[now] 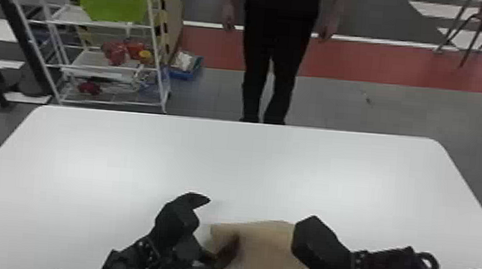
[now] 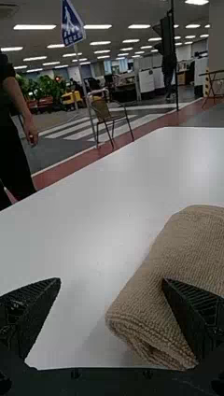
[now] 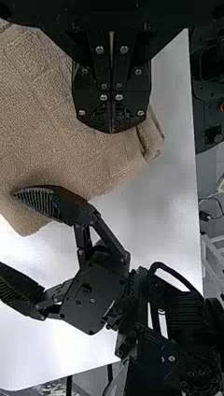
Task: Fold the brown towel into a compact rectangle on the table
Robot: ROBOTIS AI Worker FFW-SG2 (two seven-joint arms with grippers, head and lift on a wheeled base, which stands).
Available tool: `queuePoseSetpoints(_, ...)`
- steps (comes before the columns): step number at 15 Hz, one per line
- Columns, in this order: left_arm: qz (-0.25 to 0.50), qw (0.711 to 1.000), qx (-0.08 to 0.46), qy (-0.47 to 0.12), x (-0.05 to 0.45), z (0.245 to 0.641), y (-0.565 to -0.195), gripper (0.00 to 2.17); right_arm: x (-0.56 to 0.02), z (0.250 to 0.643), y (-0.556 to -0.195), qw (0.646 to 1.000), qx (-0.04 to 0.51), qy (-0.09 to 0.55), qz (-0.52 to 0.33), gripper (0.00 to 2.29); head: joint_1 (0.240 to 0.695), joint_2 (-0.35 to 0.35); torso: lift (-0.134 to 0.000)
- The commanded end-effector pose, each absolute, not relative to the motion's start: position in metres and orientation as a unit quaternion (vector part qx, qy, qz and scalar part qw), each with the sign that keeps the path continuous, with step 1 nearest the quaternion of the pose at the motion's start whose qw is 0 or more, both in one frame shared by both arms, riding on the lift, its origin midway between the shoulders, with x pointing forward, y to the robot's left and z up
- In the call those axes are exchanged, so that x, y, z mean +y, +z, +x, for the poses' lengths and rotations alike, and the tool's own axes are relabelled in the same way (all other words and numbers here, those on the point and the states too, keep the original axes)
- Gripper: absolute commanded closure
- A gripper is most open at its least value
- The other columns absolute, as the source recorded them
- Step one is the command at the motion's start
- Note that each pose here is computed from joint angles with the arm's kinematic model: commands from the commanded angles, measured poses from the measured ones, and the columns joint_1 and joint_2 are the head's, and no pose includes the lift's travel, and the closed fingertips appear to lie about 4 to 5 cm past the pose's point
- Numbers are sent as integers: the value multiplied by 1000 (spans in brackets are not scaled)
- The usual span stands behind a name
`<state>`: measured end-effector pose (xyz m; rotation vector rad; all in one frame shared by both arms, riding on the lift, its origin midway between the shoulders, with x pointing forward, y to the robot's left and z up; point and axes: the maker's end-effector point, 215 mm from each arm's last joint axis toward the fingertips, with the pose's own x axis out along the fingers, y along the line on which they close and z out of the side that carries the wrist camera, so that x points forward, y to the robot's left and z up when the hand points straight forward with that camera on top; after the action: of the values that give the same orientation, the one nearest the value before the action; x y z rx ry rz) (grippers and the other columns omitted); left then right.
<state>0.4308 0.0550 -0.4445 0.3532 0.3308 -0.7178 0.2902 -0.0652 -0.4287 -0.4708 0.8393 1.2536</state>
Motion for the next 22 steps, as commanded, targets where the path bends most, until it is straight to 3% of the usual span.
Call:
queuePoseSetpoints(1, 168, 907, 165, -348, 55, 432, -450, 83, -70, 298, -409, 719, 362, 561, -194, 1754, 695, -16, -123)
queuePoseSetpoints(4, 157, 917, 135, -340, 65, 436, -420, 83, -87, 316, -373, 760, 337, 545, -112, 1747, 695, -22, -123)
queuePoseSetpoints(5, 142, 925, 126, -329, 77, 440, -405, 80, -100, 334, -364, 794, 324, 507, -85, 1676, 695, -25, -123)
queuePoseSetpoints(7, 103, 943, 119, -293, 116, 452, -386, 70, -135, 370, -356, 853, 301, 421, -65, 937, 695, -36, -123)
queuePoseSetpoints(11, 15, 977, 96, -188, 210, 455, -362, 66, -176, 417, -332, 929, 213, 297, -52, 181, 695, -16, -123)
queuePoseSetpoints(15, -40, 993, 50, -101, 283, 440, -355, 70, -183, 426, -300, 966, 41, 235, -98, 164, 695, 69, -123)
queuePoseSetpoints(17, -53, 993, 58, -89, 293, 437, -368, 73, -196, 422, -305, 974, -1, 199, -109, 167, 695, 102, -123)
queuePoseSetpoints(22, -41, 996, 55, -55, 324, 426, -381, 80, -237, 409, -319, 982, -31, 156, -102, 171, 695, 110, -123)
